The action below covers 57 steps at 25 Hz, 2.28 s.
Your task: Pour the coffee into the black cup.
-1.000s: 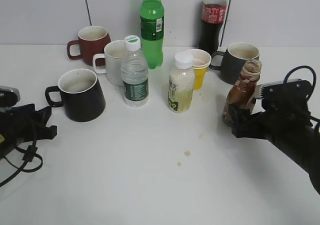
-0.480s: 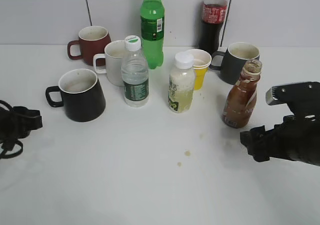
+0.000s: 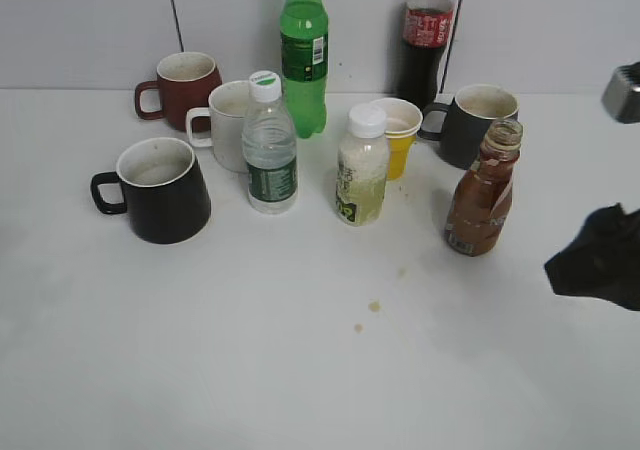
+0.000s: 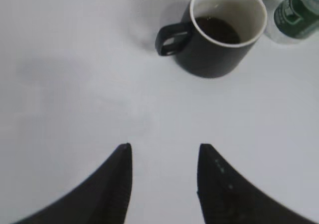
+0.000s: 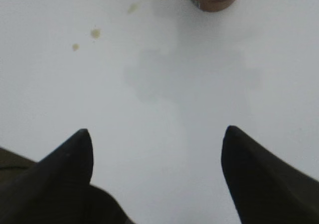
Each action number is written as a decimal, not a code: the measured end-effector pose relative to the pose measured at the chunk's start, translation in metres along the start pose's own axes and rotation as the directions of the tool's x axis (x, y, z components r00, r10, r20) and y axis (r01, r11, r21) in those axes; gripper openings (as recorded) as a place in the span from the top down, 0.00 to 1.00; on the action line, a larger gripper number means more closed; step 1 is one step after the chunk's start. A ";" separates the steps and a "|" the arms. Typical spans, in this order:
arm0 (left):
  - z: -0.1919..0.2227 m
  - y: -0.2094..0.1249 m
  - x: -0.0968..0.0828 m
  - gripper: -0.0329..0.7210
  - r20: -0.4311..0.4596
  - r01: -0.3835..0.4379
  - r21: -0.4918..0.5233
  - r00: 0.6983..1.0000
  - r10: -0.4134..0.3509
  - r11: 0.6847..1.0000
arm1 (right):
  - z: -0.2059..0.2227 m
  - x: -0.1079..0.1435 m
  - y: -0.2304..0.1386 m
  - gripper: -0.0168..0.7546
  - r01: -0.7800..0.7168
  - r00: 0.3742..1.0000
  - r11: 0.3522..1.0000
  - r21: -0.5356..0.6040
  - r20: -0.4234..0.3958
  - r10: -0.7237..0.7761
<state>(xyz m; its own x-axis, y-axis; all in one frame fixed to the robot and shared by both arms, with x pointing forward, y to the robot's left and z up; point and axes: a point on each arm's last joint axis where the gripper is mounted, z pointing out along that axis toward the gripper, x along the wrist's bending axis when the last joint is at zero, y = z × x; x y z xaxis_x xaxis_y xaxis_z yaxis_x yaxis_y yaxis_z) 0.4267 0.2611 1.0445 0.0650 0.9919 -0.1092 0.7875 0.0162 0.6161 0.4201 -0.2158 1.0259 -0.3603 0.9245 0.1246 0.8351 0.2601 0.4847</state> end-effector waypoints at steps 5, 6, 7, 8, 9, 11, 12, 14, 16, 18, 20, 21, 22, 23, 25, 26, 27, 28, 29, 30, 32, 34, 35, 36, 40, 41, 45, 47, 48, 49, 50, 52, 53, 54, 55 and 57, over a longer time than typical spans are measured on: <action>-0.074 -0.036 0.009 0.51 -0.017 -0.026 0.010 1.000 0.026 1.000 | -0.061 0.005 -0.032 0.21 0.041 0.999 0.999 -0.034 -0.014 -0.041; -0.084 -0.043 0.010 0.51 -0.019 -0.046 0.009 0.999 0.046 0.999 | -0.077 0.005 -0.042 0.21 0.063 0.998 0.996 -0.067 0.005 -0.063; -0.095 -0.051 0.012 0.51 -0.017 -0.059 -0.011 0.998 0.059 0.998 | -0.087 0.005 -0.052 0.21 0.075 0.997 0.994 -0.081 0.012 -0.074; -0.105 -0.059 0.014 0.52 -0.018 -0.067 -0.032 0.998 0.066 0.997 | -0.096 0.004 -0.060 0.21 0.086 0.996 0.991 -0.101 0.024 -0.084; -0.113 -0.066 0.015 0.53 -0.018 -0.071 -0.055 0.997 0.070 0.996 | -0.106 0.003 -0.070 0.21 0.099 0.995 0.987 -0.127 0.038 -0.094; -0.128 -0.083 0.019 0.56 -0.009 -0.073 -0.133 0.997 0.073 0.988 | -0.121 0.002 -0.089 0.21 0.114 0.993 0.972 -0.206 0.054 -0.105; -0.132 -0.092 0.021 0.57 -0.006 -0.073 -0.170 0.997 0.073 0.983 | -0.129 0.002 -0.103 0.21 0.121 0.992 0.959 -0.258 0.060 -0.109; -0.136 -0.108 0.024 0.59 -0.007 -0.077 -0.225 0.997 0.077 0.971 | -0.135 0.001 -0.122 0.21 0.129 0.991 0.936 -0.327 0.067 -0.113; -0.136 -0.122 0.028 0.60 -0.018 -0.084 -0.273 0.996 0.082 0.958 | -0.136 0.000 -0.140 0.21 0.134 0.991 0.911 -0.389 0.072 -0.115; -0.134 -0.129 0.030 0.61 -0.026 -0.089 -0.308 0.996 0.085 0.947 | -0.135 -0.002 -0.159 0.21 0.139 0.990 0.878 -0.459 0.075 -0.117; -0.135 -0.131 0.031 0.61 -0.026 -0.097 -0.353 0.995 0.093 0.931 | -0.133 -0.003 -0.167 0.21 0.141 0.990 0.859 -0.492 0.078 -0.118; -0.133 -0.131 0.031 0.61 -0.030 -0.108 -0.360 0.994 0.104 0.927 | -0.134 -0.003 -0.171 0.21 0.142 0.990 0.844 -0.517 0.079 -0.118; -0.131 -0.131 0.031 0.61 -0.034 -0.120 -0.360 0.993 0.116 0.925 | -0.134 -0.003 -0.170 0.21 0.143 0.990 0.837 -0.528 0.080 -0.118; -0.130 -0.131 0.031 0.61 -0.037 -0.129 -0.358 0.992 0.124 0.925 | -0.134 -0.003 -0.169 0.22 0.146 0.989 0.831 -0.537 0.083 -0.121; -0.130 -0.130 0.030 0.61 -0.040 -0.139 -0.363 0.990 0.133 0.921 | -0.132 -0.003 -0.167 0.22 0.148 0.989 0.820 -0.554 0.085 -0.121; -0.130 -0.130 0.030 0.61 -0.041 -0.141 -0.364 0.990 0.136 0.921 | -0.129 -0.003 -0.165 0.22 0.148 0.989 0.818 -0.556 0.085 -0.121; -0.130 -0.130 0.030 0.61 -0.041 -0.143 -0.364 0.990 0.138 0.920 | -0.127 -0.003 -0.164 0.22 0.147 0.989 0.823 -0.549 0.084 -0.120; -0.130 -0.130 0.030 0.61 -0.042 -0.144 -0.364 0.989 0.138 0.920 | -0.127 -0.003 -0.163 0.22 0.147 0.989 0.824 -0.548 0.084 -0.121; -0.130 -0.130 0.030 0.61 -0.042 -0.144 -0.364 0.989 0.138 0.920 | -0.127 -0.003 -0.161 0.22 0.146 0.989 0.822 -0.550 0.082 -0.121; -0.130 -0.130 0.030 0.61 -0.042 -0.144 -0.364 0.989 0.138 0.920 | -0.127 -0.003 -0.161 0.22 0.146 0.989 0.823 -0.549 0.082 -0.121; -0.130 -0.130 0.030 0.61 -0.042 -0.144 -0.364 0.989 0.139 0.920 | -0.127 -0.003 -0.161 0.22 0.147 0.989 0.820 -0.554 0.083 -0.121; -0.130 -0.130 0.030 0.62 -0.042 -0.145 -0.365 0.989 0.140 0.920 | -0.127 -0.003 -0.160 0.22 0.146 0.989 0.818 -0.556 0.082 -0.121; -0.130 -0.130 0.030 0.63 -0.042 -0.145 -0.365 0.989 0.140 0.920 | -0.127 -0.003 -0.160 0.22 0.145 0.989 0.819 -0.556 0.079 -0.122; -0.130 -0.130 0.030 0.63 -0.042 -0.145 -0.365 0.989 0.140 0.920 | -0.127 -0.002 -0.161 0.22 0.143 0.990 0.819 -0.556 0.076 -0.122; -0.130 -0.130 0.030 0.63 -0.042 -0.145 -0.365 0.989 0.140 0.920 | -0.127 -0.002 -0.160 0.22 0.142 0.990 0.819 -0.557 0.072 -0.122; -0.130 -0.130 0.030 0.63 -0.042 -0.145 -0.365 0.989 0.140 0.920 | -0.127 -0.002 -0.161 0.22 0.141 0.990 0.819 -0.557 0.070 -0.122; -0.131 -0.131 0.031 0.64 -0.052 -0.137 -0.370 0.991 0.127 0.919 | -0.127 -0.002 -0.160 0.22 0.135 0.991 0.819 -0.557 0.075 -0.113; -0.131 -0.131 0.031 0.64 -0.067 -0.124 -0.371 0.992 0.106 0.920 | -0.127 -0.001 -0.160 0.22 0.109 0.993 0.821 -0.560 0.100 -0.063; -0.131 -0.131 0.031 0.64 -0.079 -0.115 -0.373 0.993 0.092 0.921 | -0.127 -0.001 -0.160 0.22 0.097 0.993 0.822 -0.561 0.114 -0.039; -0.131 -0.131 0.031 0.64 -0.089 -0.107 -0.373 0.993 0.079 0.922 | -0.126 -0.001 -0.160 0.22 0.077 0.991 0.822 -0.564 0.135 0.000; -0.132 -0.132 0.031 0.64 -0.101 -0.097 -0.375 0.993 0.063 0.922 | -0.126 -0.001 -0.159 0.22 0.059 0.988 0.822 -0.567 0.153 0.034; -0.133 -0.133 0.031 0.64 -0.124 -0.079 -0.389 0.992 0.033 0.918 | -0.126 -0.001 -0.159 0.22 0.026 0.977 0.818 -0.574 0.190 0.102; -0.135 -0.135 0.031 0.64 -0.130 -0.074 -0.402 0.991 0.023 0.913 | -0.126 -0.001 -0.159 0.22 0.009 0.969 0.816 -0.578 0.207 0.136; -0.137 -0.138 0.031 0.64 -0.135 -0.071 -0.420 0.991 0.015 0.905 | -0.126 -0.001 -0.158 0.22 -0.001 0.963 0.815 -0.580 0.218 0.156; -0.139 -0.141 0.031 0.64 -0.136 -0.071 -0.440 0.991 0.012 0.895 | -0.126 -0.001 -0.158 0.22 -0.007 0.961 0.814 -0.581 0.222 0.166; -0.141 -0.143 0.031 0.64 -0.135 -0.072 -0.460 0.991 0.011 0.885 | -0.125 -0.001 -0.158 0.22 -0.011 0.959 0.813 -0.582 0.226 0.174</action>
<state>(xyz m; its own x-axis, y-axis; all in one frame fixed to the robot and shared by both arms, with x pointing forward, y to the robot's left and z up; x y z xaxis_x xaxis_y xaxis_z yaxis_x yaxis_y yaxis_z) 0.2296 0.3075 1.0626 -0.0099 0.9999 0.0035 0.4107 0.0008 0.9118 0.2361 -0.2928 1.0577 -0.1063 0.9943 0.0083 0.4412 0.0397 0.8966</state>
